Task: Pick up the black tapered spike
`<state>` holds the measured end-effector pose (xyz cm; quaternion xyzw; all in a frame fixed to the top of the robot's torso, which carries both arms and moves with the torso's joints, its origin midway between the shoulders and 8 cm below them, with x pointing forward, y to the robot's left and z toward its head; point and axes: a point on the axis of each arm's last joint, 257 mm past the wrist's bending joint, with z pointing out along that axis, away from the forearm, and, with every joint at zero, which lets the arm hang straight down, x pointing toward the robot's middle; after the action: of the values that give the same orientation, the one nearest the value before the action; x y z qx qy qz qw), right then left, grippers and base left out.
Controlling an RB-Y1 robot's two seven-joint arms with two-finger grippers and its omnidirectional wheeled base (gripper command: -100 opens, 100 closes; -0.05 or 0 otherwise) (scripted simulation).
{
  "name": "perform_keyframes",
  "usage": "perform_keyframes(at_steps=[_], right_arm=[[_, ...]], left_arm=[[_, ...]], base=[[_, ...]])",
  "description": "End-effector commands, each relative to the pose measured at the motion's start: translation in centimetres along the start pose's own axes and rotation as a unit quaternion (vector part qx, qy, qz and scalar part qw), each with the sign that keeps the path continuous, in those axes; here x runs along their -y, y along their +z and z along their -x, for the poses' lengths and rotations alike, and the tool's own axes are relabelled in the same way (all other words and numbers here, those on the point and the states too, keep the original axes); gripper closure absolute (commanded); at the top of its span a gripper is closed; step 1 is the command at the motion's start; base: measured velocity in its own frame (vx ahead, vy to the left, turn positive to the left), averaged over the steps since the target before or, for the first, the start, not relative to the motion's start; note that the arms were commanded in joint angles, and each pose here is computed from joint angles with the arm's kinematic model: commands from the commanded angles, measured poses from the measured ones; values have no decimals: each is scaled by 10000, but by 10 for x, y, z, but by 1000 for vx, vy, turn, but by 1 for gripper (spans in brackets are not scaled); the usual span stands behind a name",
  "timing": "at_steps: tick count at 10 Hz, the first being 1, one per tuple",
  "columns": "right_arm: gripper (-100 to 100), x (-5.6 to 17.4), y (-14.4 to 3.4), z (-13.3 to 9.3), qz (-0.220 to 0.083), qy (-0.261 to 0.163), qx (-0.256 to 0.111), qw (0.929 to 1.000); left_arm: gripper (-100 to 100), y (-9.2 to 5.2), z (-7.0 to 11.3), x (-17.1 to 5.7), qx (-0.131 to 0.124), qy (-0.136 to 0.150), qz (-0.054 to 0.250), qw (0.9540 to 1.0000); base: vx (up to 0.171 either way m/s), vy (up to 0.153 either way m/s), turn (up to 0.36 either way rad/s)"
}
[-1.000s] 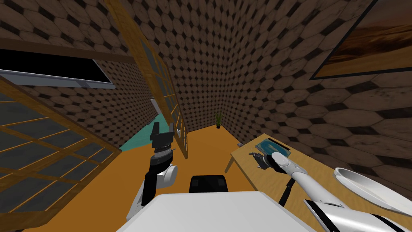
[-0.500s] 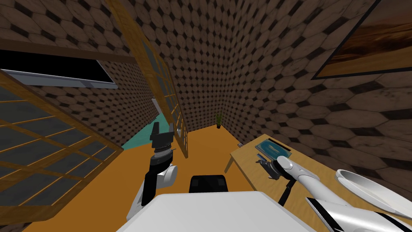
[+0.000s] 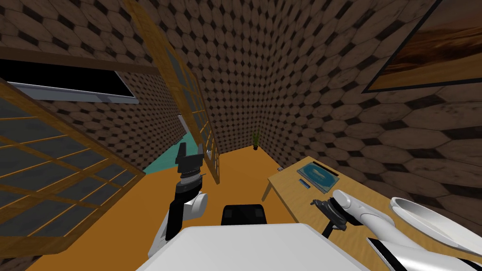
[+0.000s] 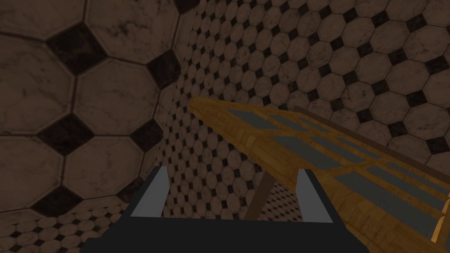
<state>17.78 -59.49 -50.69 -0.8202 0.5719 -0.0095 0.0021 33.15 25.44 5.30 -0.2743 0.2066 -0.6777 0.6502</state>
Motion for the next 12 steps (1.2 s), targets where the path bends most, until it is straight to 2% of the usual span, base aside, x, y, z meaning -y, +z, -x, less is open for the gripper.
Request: perform_keyframes(at_steps=[1,2,3,4,5,9,10,11,12], right_arm=[[-100,-21,8,9,231,-22,90,9997],[-100,-44,17,24,468,-19,244,9986],[-100,-32,15,18,330,-26,159,9993],[0,-35,16,20,356,-23,175,9992],[-100,-34,26,29,355,119,178,9991],[-100,-33,39,41,358,293,184,9988],[-100,-34,36,39,359,239,188,9989],[100,-33,37,39,356,258,183,9989],[100,-33,37,39,357,257,184,9989]], left_arm=[[0,0,0,0,0,0,0,10000],[0,0,0,0,0,0,0,10000],[0,0,0,0,0,0,0,10000],[0,0,0,0,0,0,0,10000],[0,0,0,0,0,0,0,10000],[0,0,0,0,0,0,0,10000],[0,0,0,0,0,0,0,10000],[0,0,0,0,0,0,0,10000],[0,0,0,0,0,0,0,10000]], base=[[-7,-22,9],[2,-29,15],[1,-13,-3],[0,0,0],[-55,-48,220],[-58,-51,96],[-20,-24,27],[0,0,0],[-9,-6,-31]])
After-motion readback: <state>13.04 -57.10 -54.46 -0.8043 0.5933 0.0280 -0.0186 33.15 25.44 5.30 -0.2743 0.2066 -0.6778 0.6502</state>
